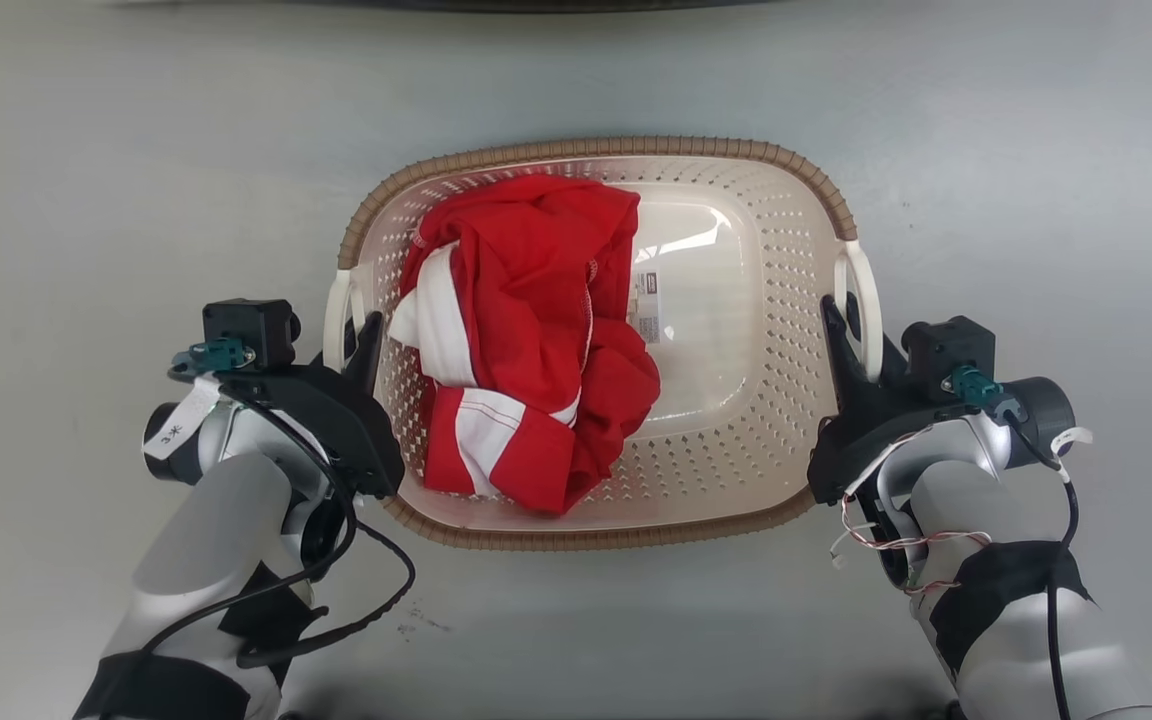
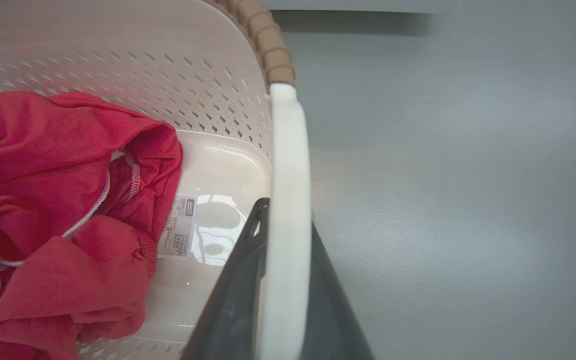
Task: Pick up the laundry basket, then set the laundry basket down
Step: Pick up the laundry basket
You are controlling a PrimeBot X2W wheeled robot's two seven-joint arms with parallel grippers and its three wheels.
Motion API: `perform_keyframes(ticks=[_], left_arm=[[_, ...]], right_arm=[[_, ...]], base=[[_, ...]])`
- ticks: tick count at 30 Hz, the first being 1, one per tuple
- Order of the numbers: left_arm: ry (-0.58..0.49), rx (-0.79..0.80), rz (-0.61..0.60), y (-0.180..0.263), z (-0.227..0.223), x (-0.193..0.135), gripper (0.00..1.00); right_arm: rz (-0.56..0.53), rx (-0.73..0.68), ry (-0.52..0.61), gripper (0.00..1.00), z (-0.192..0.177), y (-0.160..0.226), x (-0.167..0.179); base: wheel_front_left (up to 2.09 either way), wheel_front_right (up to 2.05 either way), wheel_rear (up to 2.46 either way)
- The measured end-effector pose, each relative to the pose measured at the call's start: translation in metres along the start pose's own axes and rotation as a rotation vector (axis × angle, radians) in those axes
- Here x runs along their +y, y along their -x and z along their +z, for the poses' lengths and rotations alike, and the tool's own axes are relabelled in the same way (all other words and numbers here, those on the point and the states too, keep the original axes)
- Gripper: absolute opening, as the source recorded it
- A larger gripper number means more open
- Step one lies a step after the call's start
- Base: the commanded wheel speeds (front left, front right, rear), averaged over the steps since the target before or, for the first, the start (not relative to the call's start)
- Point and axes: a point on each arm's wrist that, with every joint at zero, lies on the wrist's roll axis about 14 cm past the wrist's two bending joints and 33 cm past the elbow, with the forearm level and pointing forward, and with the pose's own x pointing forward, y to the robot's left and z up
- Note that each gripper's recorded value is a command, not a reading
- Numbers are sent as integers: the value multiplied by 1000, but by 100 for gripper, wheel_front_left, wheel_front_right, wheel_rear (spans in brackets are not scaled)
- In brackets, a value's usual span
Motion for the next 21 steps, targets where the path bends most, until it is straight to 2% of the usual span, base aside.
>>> perform_keyframes(ticks=[7, 21], left_arm=[[1, -7, 4, 13, 10, -6, 0], [-4, -16, -6, 53, 36, -27, 0]], right_arm=[[8, 10, 11, 0, 7, 11, 2], [16, -2, 39, 0, 43, 45, 6]], base=[[0, 0, 0], [0, 0, 0]])
